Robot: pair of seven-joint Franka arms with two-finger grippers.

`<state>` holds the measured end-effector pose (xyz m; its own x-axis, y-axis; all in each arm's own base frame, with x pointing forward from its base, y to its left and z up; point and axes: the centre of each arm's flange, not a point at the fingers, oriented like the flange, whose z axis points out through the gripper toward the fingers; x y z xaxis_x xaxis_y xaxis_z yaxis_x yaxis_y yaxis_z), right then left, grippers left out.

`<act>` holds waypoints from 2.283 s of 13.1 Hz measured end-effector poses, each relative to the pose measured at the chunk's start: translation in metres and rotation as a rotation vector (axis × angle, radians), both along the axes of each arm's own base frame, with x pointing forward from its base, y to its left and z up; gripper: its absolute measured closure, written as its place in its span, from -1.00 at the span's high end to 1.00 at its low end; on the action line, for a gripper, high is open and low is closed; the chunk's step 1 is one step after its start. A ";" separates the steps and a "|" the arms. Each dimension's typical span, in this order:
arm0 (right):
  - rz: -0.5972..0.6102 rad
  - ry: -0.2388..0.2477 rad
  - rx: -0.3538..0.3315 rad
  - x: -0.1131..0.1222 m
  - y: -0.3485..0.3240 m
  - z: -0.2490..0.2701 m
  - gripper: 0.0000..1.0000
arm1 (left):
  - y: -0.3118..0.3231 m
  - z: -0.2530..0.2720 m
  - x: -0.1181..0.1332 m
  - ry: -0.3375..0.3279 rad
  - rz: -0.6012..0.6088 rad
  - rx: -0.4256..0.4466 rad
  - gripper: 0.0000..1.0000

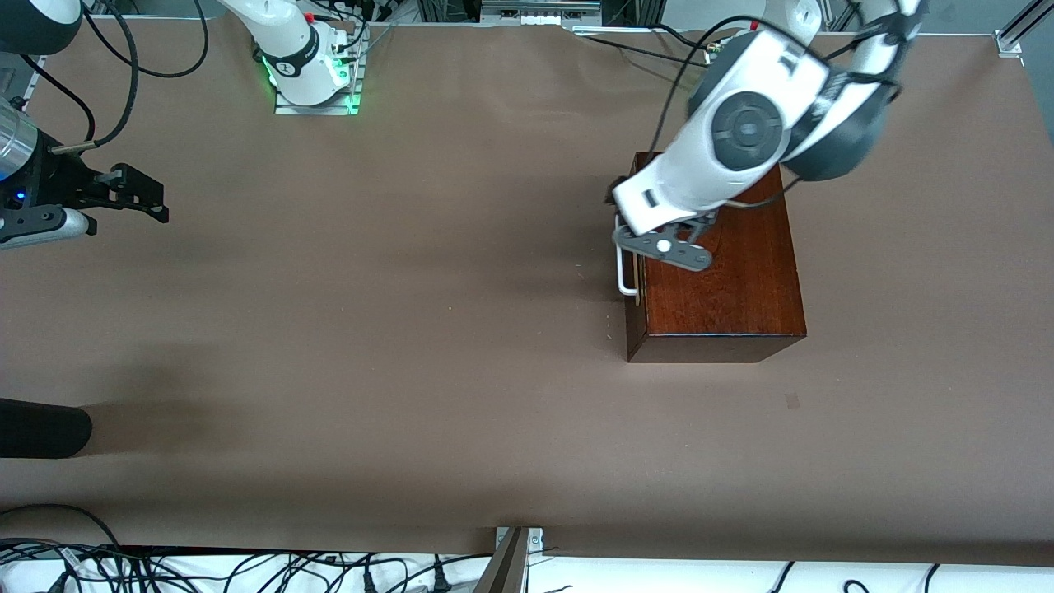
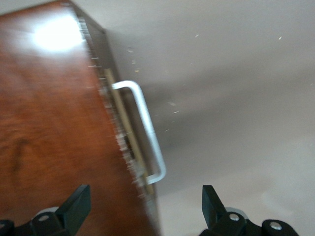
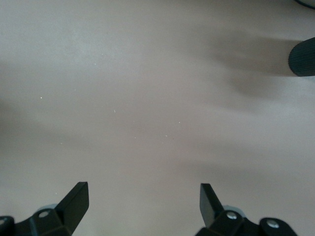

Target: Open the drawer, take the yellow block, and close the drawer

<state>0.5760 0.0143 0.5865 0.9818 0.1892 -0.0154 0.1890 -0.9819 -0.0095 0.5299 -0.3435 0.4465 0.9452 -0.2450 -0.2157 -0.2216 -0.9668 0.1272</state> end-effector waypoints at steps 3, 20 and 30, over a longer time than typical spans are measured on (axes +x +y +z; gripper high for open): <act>0.000 0.000 0.000 0.000 0.000 0.000 1.00 | -0.052 -0.032 -0.023 -0.053 -0.016 0.097 1.00; 0.002 0.000 0.000 0.000 0.001 0.000 1.00 | -0.083 -0.163 -0.037 -0.213 0.125 0.330 1.00; 0.002 0.000 0.000 0.000 0.001 0.000 1.00 | -0.101 -0.174 -0.042 -0.264 0.179 0.294 1.00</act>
